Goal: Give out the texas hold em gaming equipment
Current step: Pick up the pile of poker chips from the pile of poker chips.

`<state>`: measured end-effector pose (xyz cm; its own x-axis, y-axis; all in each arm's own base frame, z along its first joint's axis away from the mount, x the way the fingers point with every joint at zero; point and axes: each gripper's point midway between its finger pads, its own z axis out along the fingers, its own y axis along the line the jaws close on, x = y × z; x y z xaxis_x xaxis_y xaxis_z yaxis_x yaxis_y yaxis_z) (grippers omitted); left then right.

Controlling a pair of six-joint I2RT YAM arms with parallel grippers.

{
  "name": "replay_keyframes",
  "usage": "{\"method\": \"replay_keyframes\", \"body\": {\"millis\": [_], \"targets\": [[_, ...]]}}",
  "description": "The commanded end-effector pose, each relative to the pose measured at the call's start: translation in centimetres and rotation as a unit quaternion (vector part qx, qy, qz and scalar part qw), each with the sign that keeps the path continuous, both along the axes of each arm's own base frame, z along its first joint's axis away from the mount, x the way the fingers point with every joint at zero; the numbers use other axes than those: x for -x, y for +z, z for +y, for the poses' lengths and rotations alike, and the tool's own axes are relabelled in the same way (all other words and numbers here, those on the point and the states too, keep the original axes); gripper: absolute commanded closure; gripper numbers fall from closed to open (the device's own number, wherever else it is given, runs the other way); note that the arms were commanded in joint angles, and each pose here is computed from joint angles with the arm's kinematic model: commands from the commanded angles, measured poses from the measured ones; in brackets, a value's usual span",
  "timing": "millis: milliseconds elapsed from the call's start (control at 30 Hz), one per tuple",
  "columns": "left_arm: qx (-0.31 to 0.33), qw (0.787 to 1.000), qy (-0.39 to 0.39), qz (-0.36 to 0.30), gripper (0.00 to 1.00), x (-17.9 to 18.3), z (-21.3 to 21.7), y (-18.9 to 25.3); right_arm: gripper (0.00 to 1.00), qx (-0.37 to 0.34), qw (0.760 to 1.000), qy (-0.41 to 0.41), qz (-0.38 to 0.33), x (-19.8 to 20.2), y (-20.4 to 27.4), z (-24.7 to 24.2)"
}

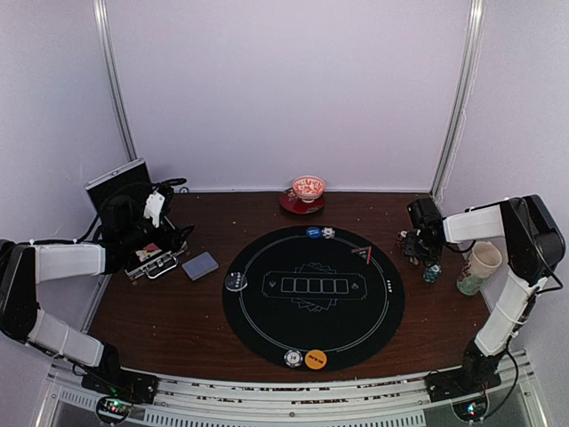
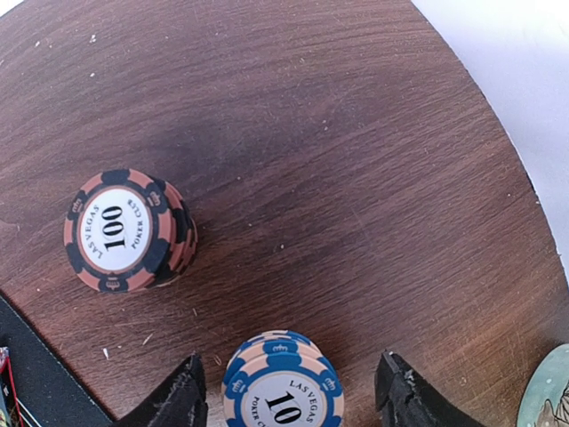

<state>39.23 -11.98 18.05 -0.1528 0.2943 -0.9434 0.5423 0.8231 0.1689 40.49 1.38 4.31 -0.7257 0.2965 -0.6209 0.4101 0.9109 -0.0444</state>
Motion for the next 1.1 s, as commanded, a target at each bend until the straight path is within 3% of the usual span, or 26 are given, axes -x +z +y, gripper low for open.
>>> {"method": "replay_keyframes", "body": {"millis": [0, 533, 1067], "targets": [[0.004, 1.0, -0.006, -0.022, 0.02, -0.3, -0.26, 1.42, 0.36, -0.002, 1.0, 0.001, -0.005, -0.65, 0.31, -0.11], [0.003, 1.0, -0.006, -0.019, 0.02, -0.38, -0.23, 1.22, 0.4, -0.001, 1.0, 0.001, -0.001, -0.65, -0.11, -0.06], [0.003, 1.0, -0.006, -0.019, 0.02, -0.4, -0.24, 1.19, 0.53, -0.005, 1.0, 0.003, -0.004, -0.68, 0.08, 0.07]]}}
